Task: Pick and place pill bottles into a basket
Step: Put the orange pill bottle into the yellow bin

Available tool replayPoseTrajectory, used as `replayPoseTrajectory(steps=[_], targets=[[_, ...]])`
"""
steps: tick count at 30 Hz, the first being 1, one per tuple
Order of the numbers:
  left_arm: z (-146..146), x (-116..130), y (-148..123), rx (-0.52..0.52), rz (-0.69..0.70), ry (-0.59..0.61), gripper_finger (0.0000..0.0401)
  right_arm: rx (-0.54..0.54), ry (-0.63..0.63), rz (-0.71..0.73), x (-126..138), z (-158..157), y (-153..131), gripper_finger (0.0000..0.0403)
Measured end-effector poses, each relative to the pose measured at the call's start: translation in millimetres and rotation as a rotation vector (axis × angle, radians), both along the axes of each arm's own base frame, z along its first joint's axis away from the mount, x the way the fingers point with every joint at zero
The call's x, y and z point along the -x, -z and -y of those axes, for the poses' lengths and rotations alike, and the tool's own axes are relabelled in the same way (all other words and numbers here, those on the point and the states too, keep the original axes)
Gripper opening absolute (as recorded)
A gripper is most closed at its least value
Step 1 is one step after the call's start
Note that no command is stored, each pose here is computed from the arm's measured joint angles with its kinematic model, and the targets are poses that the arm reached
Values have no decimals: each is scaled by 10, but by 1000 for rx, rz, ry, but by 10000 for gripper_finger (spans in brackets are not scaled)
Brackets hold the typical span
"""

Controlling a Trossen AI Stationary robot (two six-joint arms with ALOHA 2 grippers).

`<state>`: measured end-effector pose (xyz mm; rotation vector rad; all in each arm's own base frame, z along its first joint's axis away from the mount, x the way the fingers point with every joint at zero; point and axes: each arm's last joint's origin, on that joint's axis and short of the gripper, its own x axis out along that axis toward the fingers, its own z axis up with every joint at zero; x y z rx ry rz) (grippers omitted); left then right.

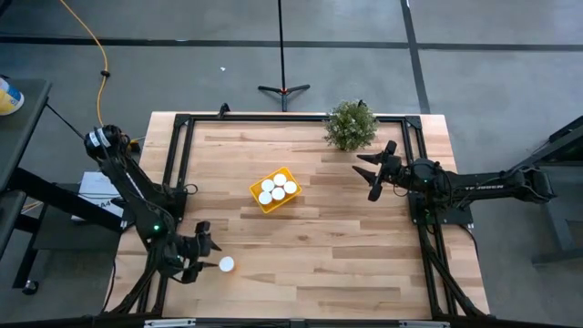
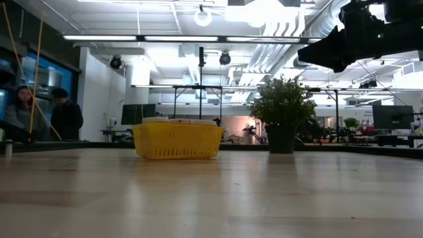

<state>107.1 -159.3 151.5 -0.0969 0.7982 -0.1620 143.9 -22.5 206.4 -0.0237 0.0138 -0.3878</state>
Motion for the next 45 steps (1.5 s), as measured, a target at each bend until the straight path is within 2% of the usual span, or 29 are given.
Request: replayPoseTrajectory(steps=[5, 12, 18, 25, 30, 36, 45], targets=[[-69, 21, 134, -13, 63, -8, 264, 1, 0, 0, 0, 0, 0, 172], [-71, 37, 210, 100, 83, 31, 264, 2, 0, -1, 0, 0, 0, 172], [-60, 50, 221, 101, 46, 91, 264, 2, 0, -1, 0, 0, 0, 172], [-19, 14, 155, 61, 158, 149, 264, 2, 0, -1, 0, 0, 0, 172], [-15, 7, 167, 49, 165, 143, 264, 2, -1, -1, 0, -1, 0, 172], [13, -23, 300, 2, 138, 122, 264, 2, -1, 0, 0, -1, -1, 172], [-9, -196, 326, 39, 161, 73, 264, 3, 0, 7, 0, 0, -8, 172]])
